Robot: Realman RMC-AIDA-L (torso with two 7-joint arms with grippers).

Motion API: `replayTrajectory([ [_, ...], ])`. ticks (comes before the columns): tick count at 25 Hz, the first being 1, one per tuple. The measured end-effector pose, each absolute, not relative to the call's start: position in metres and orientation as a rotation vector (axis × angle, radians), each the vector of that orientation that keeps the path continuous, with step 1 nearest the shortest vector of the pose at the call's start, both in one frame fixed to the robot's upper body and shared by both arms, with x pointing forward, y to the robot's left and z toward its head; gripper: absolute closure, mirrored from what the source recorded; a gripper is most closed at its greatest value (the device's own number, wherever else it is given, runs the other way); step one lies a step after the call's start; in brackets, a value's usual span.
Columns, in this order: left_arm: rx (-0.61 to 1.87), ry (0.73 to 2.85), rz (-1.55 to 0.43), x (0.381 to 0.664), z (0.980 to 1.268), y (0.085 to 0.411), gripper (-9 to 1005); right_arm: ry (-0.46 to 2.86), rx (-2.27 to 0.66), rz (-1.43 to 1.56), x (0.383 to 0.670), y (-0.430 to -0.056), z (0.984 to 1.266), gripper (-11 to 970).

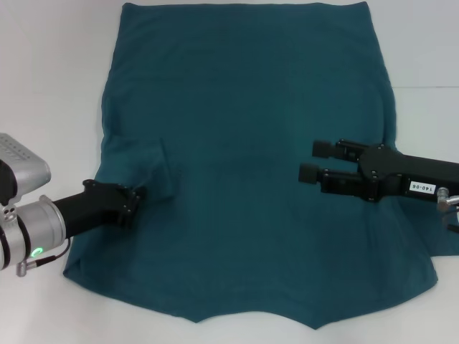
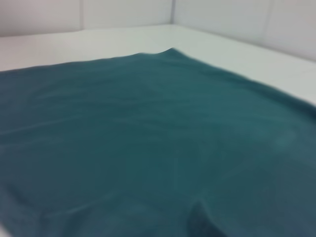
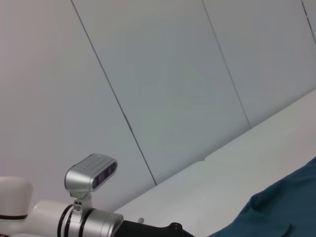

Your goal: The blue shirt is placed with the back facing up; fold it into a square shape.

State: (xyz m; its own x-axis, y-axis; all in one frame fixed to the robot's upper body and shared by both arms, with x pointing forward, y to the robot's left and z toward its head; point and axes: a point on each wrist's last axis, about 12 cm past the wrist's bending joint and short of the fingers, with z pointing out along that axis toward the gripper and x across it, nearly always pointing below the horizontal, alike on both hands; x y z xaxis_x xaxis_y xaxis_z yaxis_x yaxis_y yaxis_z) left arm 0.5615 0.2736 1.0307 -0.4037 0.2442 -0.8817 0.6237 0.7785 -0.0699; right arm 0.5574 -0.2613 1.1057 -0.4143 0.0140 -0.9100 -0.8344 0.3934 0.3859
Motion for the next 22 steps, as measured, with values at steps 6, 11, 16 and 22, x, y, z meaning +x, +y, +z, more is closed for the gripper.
replayTrajectory([
  [6,0.692,1.945,-0.591,0.555,1.038,0.269,984,1.729,-0.719,1.149,0.556,-0.263,1.104,125],
  [11,0.720,1.948,-0.609,0.550,1.035,0.267,970,1.731,-0.718,1.147,0.555,-0.264,1.103,126],
  [16,0.824,1.932,-0.655,0.540,1.036,0.265,957,1.732,-0.716,1.147,0.554,-0.264,1.103,127],
  [22,0.877,1.884,-0.745,0.531,1.049,0.267,763,1.723,-0.717,1.156,0.553,-0.265,1.104,128],
])
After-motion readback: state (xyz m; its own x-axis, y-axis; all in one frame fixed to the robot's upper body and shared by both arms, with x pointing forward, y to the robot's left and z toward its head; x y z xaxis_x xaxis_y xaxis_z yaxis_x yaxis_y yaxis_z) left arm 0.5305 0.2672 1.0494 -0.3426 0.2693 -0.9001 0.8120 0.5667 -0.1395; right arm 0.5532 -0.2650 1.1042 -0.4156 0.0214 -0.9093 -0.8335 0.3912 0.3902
